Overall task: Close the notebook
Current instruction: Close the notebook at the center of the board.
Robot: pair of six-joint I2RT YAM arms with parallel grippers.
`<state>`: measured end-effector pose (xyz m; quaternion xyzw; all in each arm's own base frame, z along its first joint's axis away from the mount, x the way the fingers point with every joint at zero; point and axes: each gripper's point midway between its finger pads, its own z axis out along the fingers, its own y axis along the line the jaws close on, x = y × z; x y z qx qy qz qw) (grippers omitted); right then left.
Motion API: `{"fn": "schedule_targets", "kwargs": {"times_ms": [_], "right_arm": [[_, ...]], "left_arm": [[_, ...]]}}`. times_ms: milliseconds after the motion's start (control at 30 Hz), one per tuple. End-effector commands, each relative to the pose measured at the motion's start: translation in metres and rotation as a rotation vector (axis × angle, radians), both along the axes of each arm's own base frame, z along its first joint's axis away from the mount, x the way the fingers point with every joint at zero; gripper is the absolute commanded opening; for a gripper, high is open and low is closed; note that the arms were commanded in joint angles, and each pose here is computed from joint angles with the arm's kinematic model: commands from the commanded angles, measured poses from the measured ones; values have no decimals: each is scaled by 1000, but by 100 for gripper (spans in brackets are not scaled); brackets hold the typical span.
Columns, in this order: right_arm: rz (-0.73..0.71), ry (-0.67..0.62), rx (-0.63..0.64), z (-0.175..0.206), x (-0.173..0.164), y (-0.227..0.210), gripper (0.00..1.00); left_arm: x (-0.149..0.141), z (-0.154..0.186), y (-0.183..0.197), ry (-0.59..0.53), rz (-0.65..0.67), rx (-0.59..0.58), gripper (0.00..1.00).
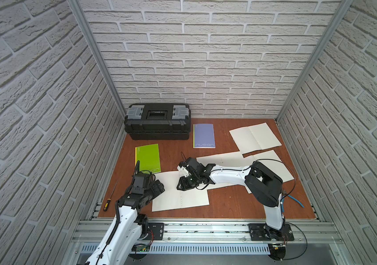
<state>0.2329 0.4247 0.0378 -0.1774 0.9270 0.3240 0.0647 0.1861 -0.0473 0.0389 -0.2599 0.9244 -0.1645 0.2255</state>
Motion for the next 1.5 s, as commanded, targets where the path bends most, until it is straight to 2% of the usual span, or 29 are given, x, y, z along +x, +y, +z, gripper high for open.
{"fn": "schedule_targets", "kwargs": {"times_ms": [0,500,567,633,900,1233,1467], "right_arm": [[-26,-5,-23,-6,2,-7,29],[-59,16,-71,-25,0,-30,28],[-62,3,-50,-13,1,-30,28],[-62,1,-48,-13,1,-31,28],[-64,6,-45,-13,1,-33,28],[-61,8,-34,-12,1,-31,28],[-61,10,-27,-12,0,-31,28]], "left_arm": [[-1,-6,5,7,5,26,86],[0,-11,3,32,-8,27,86],[1,-10,2,26,-14,22,86],[-1,-15,0,52,-24,19,86],[3,-13,-14,34,-87,-28,85],[10,0,-35,-46,-153,-128,85],[17,28,-53,-183,-202,-236,86]]}}
